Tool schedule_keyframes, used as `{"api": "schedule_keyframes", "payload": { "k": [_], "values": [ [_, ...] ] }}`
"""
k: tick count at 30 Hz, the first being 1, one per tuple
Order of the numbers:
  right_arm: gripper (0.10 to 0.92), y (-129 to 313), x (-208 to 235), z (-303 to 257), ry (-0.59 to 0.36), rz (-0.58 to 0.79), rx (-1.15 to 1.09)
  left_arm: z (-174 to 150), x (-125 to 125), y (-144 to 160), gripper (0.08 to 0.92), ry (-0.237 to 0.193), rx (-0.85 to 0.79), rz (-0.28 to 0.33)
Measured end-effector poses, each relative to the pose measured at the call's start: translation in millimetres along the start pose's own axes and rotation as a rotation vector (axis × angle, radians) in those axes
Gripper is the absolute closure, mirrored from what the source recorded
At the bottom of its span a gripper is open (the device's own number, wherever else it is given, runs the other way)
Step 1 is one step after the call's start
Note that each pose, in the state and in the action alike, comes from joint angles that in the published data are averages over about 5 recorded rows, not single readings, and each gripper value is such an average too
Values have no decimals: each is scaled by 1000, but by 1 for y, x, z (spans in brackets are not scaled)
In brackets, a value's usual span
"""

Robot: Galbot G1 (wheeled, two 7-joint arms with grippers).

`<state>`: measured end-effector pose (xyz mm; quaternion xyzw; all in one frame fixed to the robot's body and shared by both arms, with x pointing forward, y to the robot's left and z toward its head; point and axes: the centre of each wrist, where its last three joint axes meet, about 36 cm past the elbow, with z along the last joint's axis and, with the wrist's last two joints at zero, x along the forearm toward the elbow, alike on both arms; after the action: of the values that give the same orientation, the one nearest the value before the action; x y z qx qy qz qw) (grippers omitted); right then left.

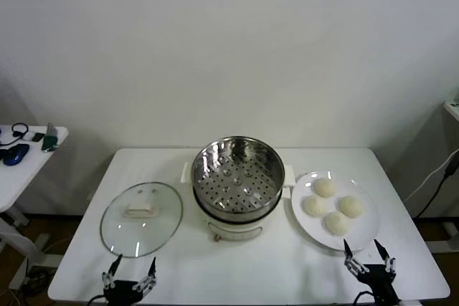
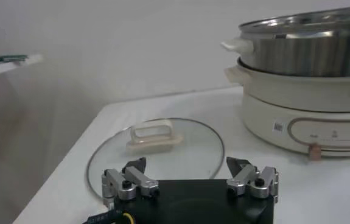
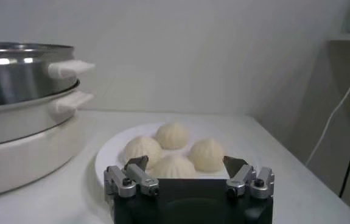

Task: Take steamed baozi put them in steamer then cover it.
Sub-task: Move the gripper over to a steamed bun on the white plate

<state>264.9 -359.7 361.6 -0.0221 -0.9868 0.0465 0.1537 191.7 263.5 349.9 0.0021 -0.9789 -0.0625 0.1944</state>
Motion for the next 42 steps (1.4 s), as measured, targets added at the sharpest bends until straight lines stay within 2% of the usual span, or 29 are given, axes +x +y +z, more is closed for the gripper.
{"api": "schedule_keyframes", "payload": {
  "k": [9, 22, 32, 42],
  "values": [
    [200, -36, -72, -70, 48, -88, 170, -3, -1, -3, 177, -12, -8, 7],
    [200, -88, -181, -188, 160, -474, 736, -3, -4, -8, 177, -27, -20, 16],
    [200, -108, -242, -255, 354, -786, 1082, 1, -1, -10, 177, -22, -28, 15],
    [200, -77, -302, -283, 579, -961, 1255, 5, -3, -10, 177, -20, -26, 7]
  ]
}}
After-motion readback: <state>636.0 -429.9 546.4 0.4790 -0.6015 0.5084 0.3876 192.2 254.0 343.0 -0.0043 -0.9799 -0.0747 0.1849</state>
